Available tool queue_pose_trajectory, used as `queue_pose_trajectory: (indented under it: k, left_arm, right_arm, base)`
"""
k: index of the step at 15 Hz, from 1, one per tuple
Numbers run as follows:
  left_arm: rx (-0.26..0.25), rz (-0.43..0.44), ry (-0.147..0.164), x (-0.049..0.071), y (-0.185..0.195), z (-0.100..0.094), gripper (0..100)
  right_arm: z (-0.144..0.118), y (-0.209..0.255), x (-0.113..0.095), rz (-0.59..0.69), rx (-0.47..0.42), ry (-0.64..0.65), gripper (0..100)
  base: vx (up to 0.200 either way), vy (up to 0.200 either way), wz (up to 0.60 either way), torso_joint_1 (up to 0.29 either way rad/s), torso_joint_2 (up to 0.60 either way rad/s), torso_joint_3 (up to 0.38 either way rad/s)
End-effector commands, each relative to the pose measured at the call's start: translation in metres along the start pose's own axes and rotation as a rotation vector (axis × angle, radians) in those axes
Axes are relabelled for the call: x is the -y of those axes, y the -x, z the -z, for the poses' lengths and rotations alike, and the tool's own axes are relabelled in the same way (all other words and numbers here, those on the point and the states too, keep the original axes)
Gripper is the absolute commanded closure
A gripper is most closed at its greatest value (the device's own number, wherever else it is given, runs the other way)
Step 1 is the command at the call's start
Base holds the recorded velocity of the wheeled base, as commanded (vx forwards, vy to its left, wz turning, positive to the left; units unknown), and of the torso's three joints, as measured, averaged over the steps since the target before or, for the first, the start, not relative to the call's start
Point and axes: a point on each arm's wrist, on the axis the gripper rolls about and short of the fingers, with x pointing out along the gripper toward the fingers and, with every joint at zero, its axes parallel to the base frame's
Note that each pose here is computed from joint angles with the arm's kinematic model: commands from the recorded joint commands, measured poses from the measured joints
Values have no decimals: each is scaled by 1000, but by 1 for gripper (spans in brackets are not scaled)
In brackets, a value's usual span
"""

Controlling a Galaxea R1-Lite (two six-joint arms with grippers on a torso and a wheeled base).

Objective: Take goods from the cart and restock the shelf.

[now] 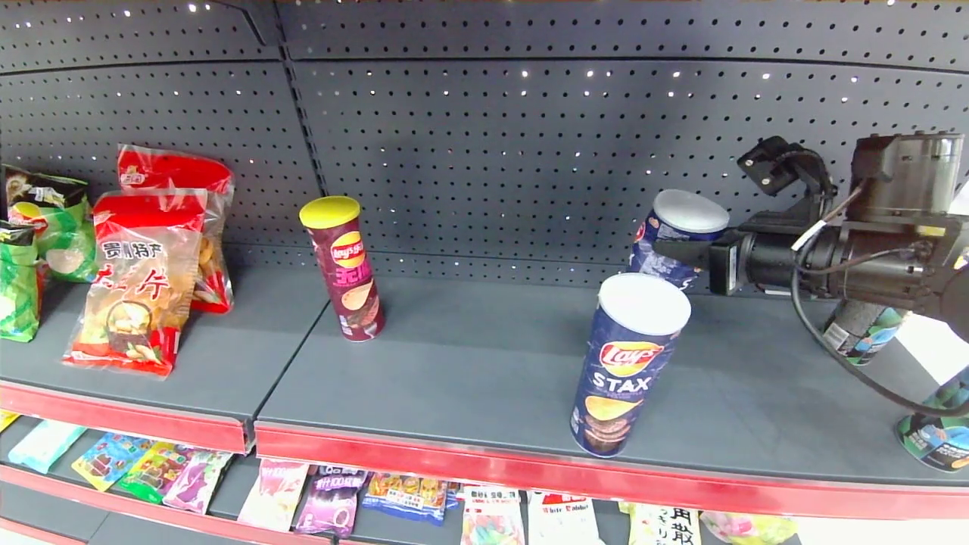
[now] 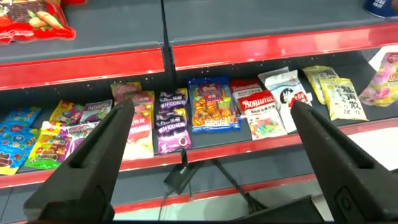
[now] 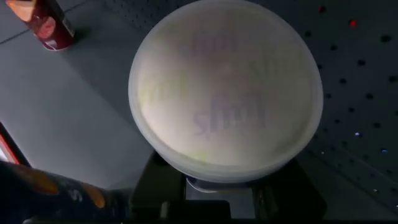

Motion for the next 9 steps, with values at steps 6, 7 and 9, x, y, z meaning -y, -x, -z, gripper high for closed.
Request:
queue_pose_trajectory:
  k: [6,7,9]
  left_arm:
    - [-9,1,1,0,-1,0,0]
    - [-9,1,1,0,-1,0,0]
    - [-9,3,3,0,-1,0,0]
  right_arm:
    - [1,-32,-1,-35,-12,5,100]
    - [1,-36,-1,-38,-14,6,100]
    - [4,-36,-3,-39,-22,2,100]
  base:
    - [0,0,0,0,0,0]
    - [0,0,0,0,0,0]
    - [0,0,0,0,0,0]
